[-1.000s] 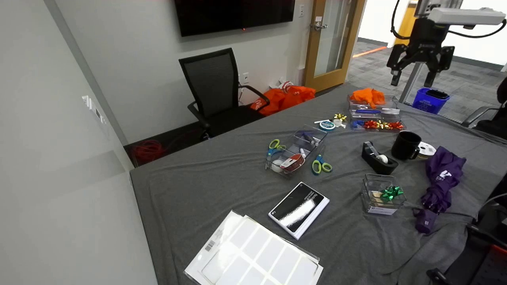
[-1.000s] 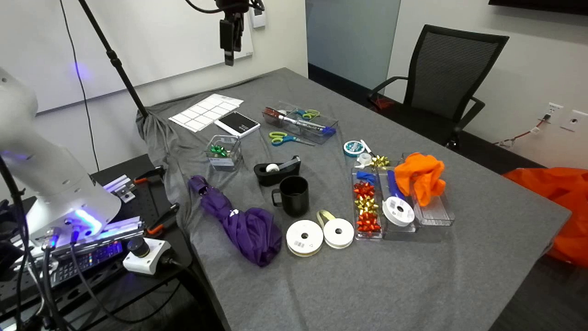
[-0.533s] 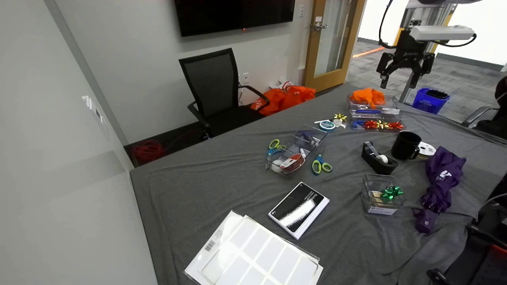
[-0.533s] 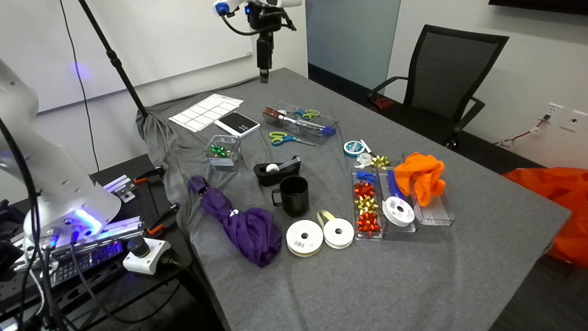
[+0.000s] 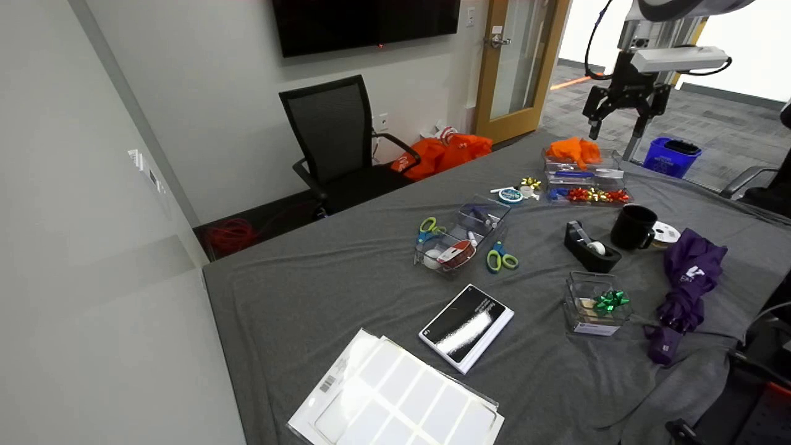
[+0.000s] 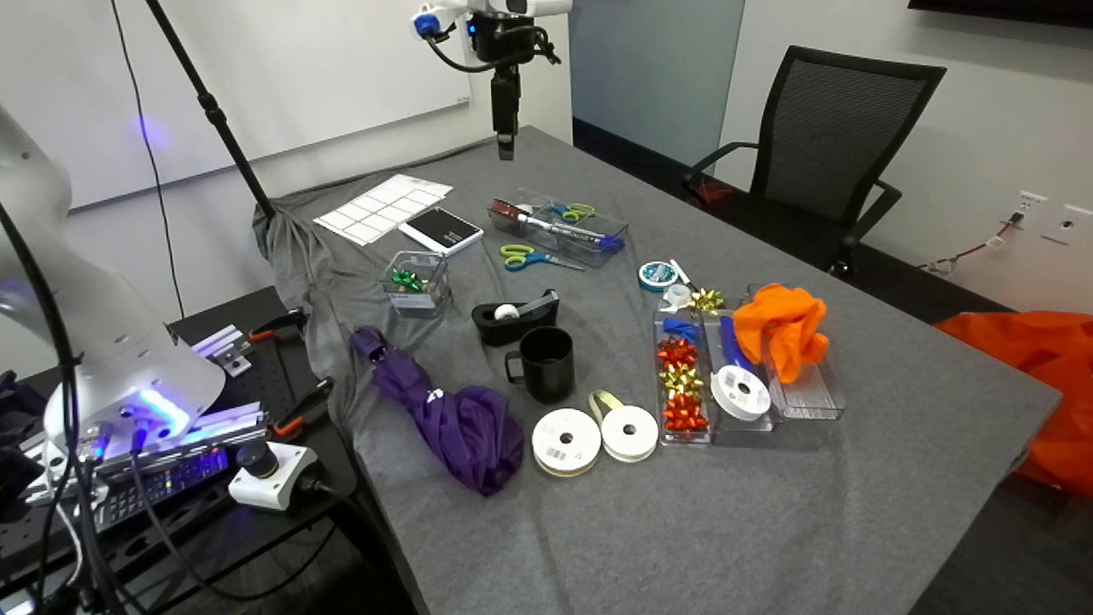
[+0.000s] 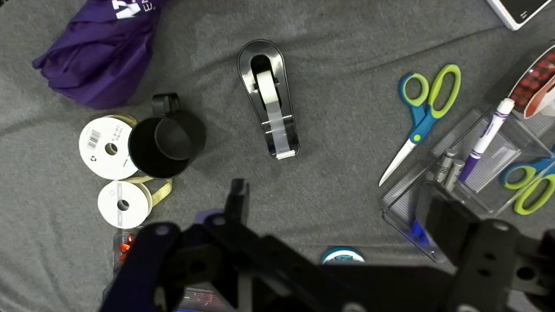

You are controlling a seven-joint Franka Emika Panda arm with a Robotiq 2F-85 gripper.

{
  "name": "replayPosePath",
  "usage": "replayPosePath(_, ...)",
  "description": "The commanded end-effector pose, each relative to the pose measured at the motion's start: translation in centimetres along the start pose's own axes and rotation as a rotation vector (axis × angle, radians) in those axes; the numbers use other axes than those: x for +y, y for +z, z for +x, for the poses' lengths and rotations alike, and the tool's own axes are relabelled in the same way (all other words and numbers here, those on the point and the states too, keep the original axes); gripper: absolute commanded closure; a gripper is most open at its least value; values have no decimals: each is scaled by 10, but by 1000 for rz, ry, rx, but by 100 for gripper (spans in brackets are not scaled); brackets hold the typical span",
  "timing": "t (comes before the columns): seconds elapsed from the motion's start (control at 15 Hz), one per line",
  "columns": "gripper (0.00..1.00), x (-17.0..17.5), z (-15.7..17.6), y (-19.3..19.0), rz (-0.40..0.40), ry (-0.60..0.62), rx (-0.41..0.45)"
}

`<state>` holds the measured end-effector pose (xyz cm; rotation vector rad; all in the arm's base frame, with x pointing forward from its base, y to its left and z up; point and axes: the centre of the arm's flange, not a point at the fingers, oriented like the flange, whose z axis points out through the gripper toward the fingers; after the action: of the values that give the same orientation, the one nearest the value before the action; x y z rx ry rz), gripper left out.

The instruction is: Move one red ribbon to the left tray

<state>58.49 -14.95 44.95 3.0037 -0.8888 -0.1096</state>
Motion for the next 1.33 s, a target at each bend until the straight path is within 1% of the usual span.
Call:
replayPosePath(0.0, 0, 0, 0, 0, 0, 0, 0)
replayPosePath(0.07, 0, -1, 1, 3, -10, -1, 2)
replayPosePath(0.2, 0, 9, 19, 24, -12, -19, 31)
replayPosePath(0.47, 0, 27, 71, 78, 32, -13, 137)
replayPosePath(0.67, 0, 45, 109, 127, 51, 1, 169)
replayPosePath(0.87, 0, 58, 133, 166, 50, 16, 182)
replayPosePath(1.0, 0, 61, 148, 182, 43, 30, 201)
replayPosePath(1.27, 0, 63, 168, 194, 2, 25, 239)
